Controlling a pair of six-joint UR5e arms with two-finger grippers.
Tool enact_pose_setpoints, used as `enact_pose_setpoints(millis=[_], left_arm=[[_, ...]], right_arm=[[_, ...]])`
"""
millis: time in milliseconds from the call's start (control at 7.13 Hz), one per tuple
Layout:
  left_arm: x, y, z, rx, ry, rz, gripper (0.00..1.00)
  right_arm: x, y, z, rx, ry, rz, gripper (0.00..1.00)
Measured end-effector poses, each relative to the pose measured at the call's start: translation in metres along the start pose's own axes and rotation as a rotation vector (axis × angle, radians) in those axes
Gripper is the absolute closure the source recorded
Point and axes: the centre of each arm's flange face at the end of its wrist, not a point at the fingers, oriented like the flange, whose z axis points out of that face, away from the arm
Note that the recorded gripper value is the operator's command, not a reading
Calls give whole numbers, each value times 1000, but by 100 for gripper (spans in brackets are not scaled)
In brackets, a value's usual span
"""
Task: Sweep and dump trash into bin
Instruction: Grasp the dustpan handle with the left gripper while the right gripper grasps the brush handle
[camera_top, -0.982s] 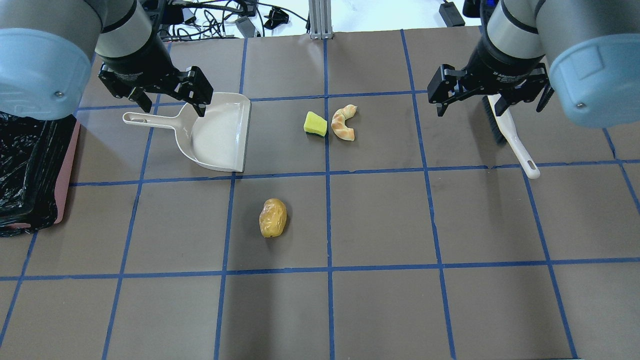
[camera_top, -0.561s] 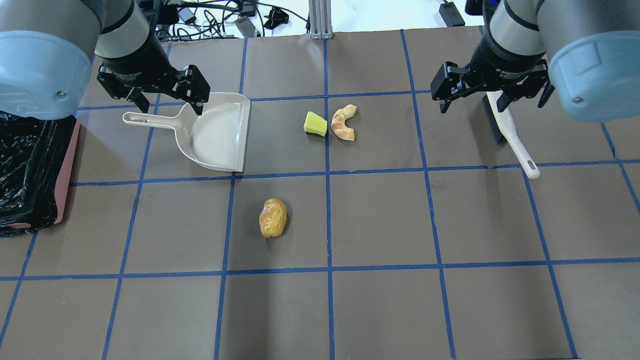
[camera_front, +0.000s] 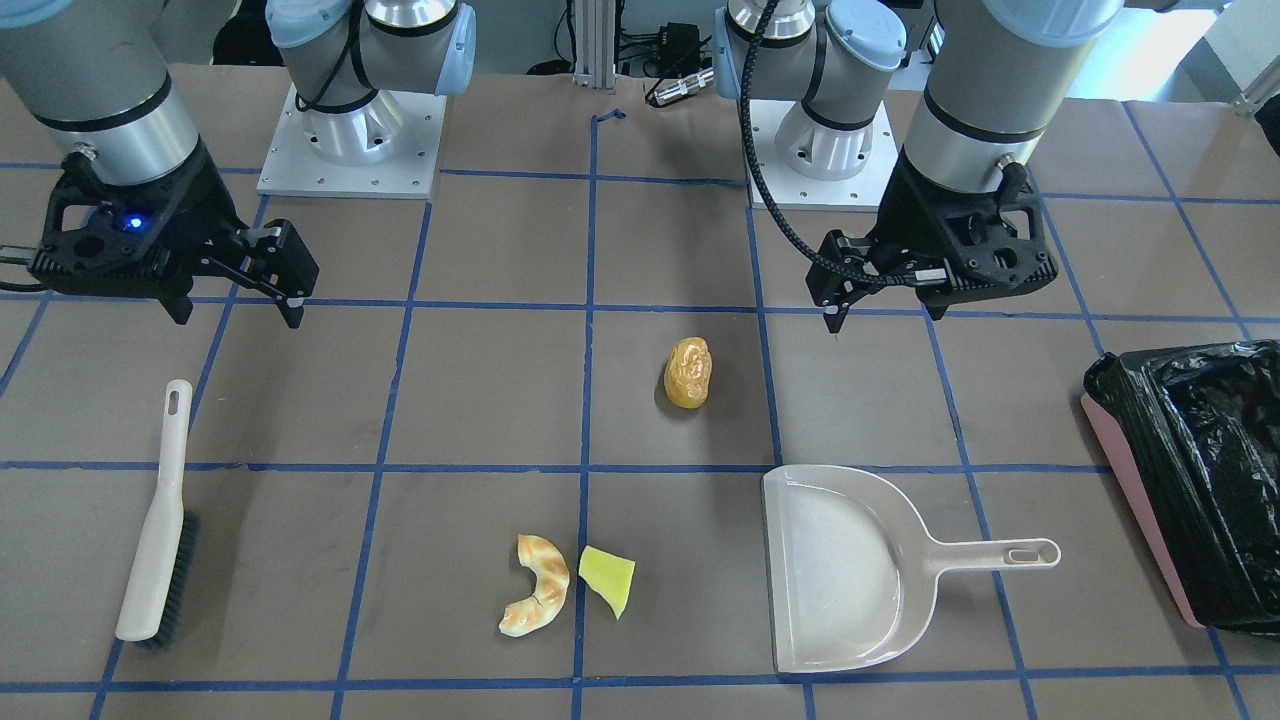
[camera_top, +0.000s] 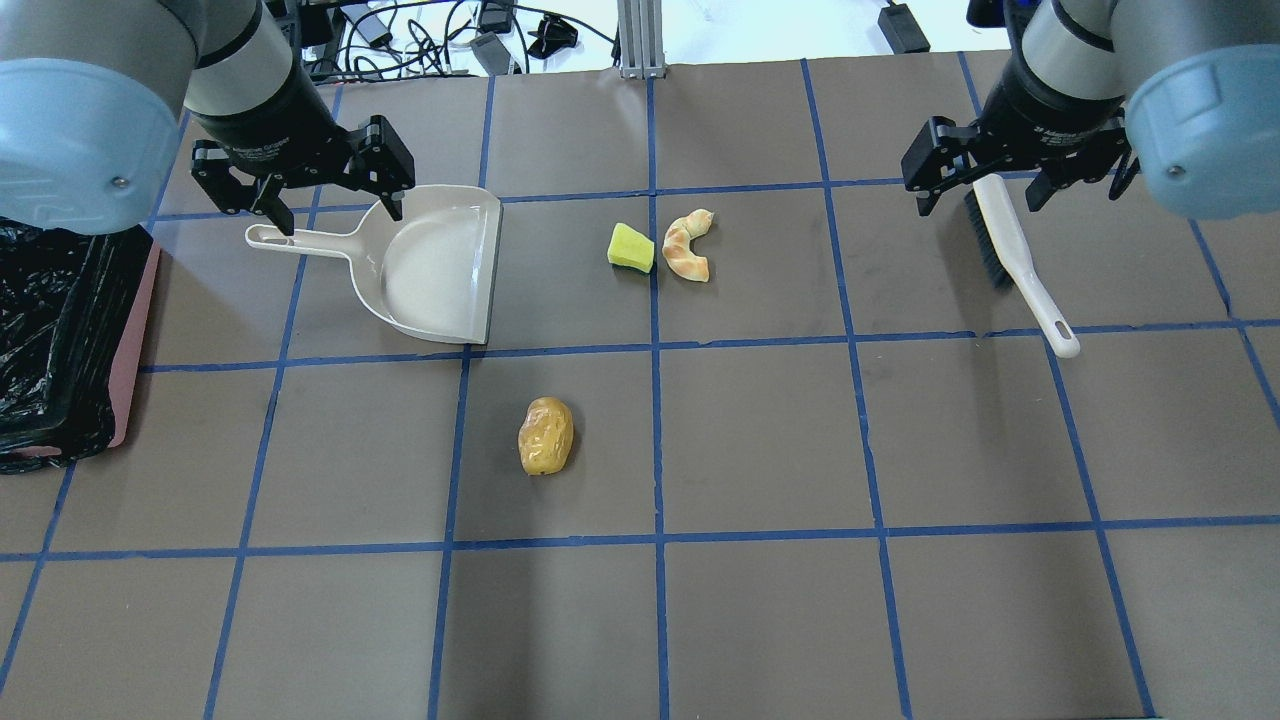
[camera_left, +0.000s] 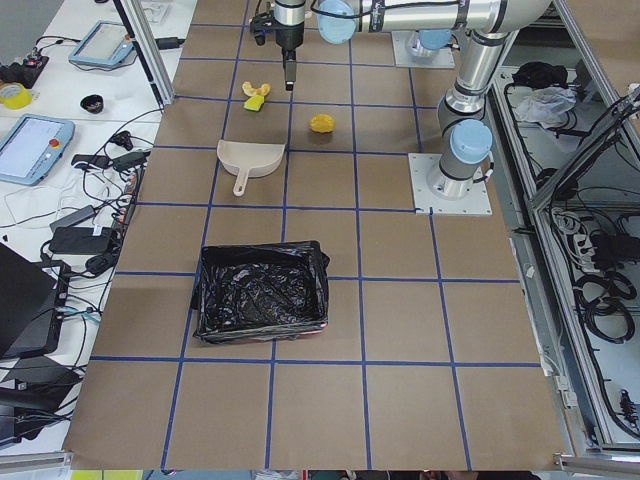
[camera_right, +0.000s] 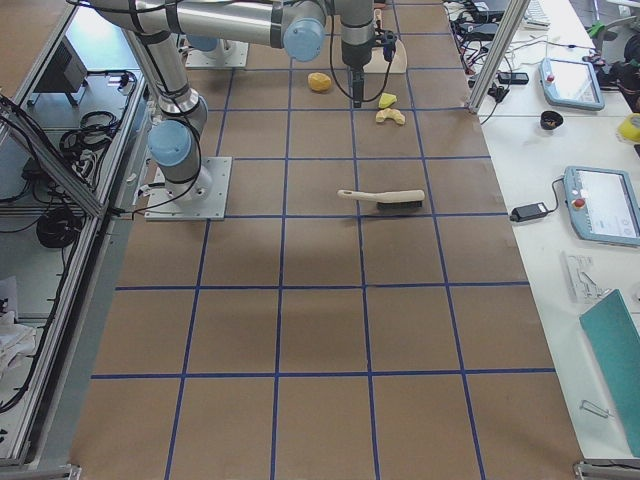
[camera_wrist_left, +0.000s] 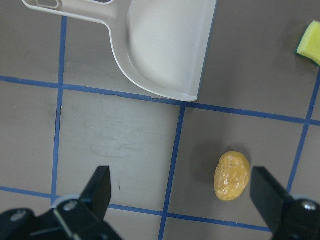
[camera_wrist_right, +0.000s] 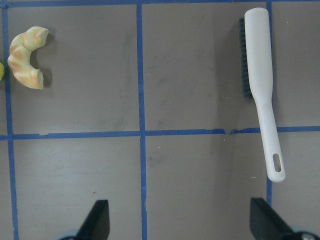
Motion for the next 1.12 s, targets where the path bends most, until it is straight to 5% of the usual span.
enact_pose_setpoints(millis=[421, 701, 1122], left_arm=[[-52, -21, 10, -45, 102, -300, 0], [-101, -27, 43, -165, 47, -492, 1], [-130, -62, 70, -61, -9, -638, 0]], right_arm=[[14, -18, 26, -12, 5, -12, 1], [44, -22, 36, -28, 3, -32, 1], [93, -35, 66, -58, 12, -70, 2]])
